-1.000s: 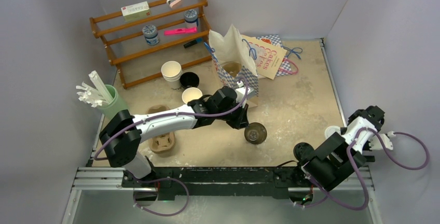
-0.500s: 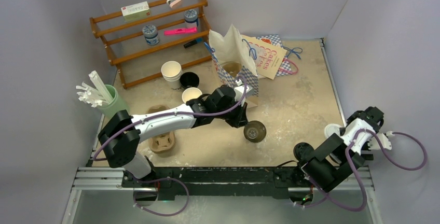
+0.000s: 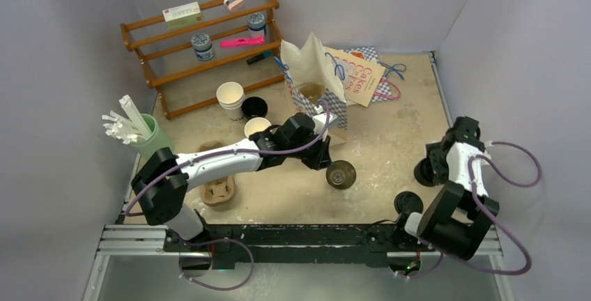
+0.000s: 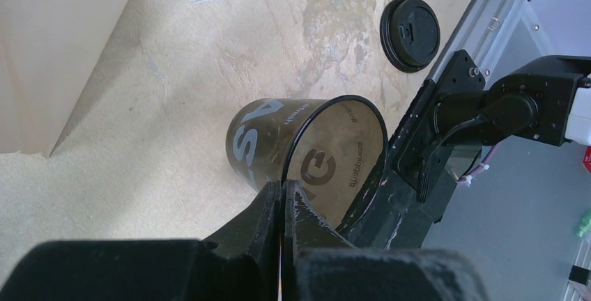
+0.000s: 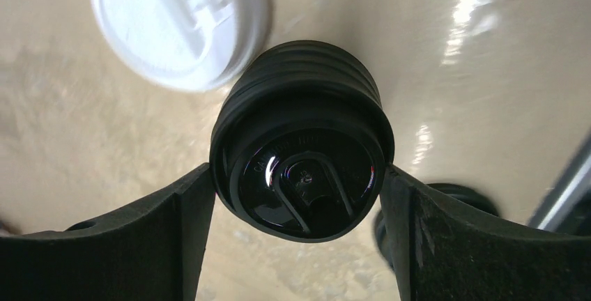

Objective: Pack the takeout coffee

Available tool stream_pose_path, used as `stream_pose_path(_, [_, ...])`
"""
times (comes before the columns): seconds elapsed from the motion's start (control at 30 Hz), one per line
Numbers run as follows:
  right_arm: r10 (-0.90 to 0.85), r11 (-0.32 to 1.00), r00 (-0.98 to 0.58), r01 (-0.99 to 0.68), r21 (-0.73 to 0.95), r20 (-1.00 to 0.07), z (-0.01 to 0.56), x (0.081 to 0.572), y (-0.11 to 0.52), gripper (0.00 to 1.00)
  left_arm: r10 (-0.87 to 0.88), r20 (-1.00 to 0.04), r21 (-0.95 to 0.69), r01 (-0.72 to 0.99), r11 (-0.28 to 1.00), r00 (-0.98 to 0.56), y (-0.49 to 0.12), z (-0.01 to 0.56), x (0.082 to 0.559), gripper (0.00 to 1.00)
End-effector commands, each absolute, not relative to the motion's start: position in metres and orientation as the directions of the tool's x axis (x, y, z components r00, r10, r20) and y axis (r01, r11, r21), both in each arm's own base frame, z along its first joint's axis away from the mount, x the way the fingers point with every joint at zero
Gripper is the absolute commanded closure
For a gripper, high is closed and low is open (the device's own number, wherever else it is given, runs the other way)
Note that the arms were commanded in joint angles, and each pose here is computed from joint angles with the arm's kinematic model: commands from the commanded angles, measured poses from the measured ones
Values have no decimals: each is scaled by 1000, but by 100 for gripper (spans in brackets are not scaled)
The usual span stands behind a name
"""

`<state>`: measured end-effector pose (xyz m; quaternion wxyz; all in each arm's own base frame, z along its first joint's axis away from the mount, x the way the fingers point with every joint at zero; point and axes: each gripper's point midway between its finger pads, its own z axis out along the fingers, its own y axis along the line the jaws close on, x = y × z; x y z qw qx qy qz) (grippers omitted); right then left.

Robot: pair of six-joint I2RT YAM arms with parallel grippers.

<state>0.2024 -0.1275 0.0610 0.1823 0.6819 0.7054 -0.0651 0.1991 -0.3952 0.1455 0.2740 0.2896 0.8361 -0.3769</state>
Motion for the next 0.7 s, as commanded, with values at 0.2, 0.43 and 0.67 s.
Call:
stream_pose_path(0.2, [930, 288, -220, 934, 210, -296, 86, 299, -58, 14, 239, -721, -442, 697, 565, -651, -390, 157, 221, 100])
stream_pose_path(0.43, [864, 401, -318, 904, 151, -391, 111, 311, -71, 1, 257, -695, -452, 686, 570, -671, -396, 152, 230, 100])
stream_pose_path(0.67, [844, 448, -372, 885, 125, -386, 104, 299, -68, 1, 294, -598, -477, 626, 617, -746, -398, 143, 227, 100])
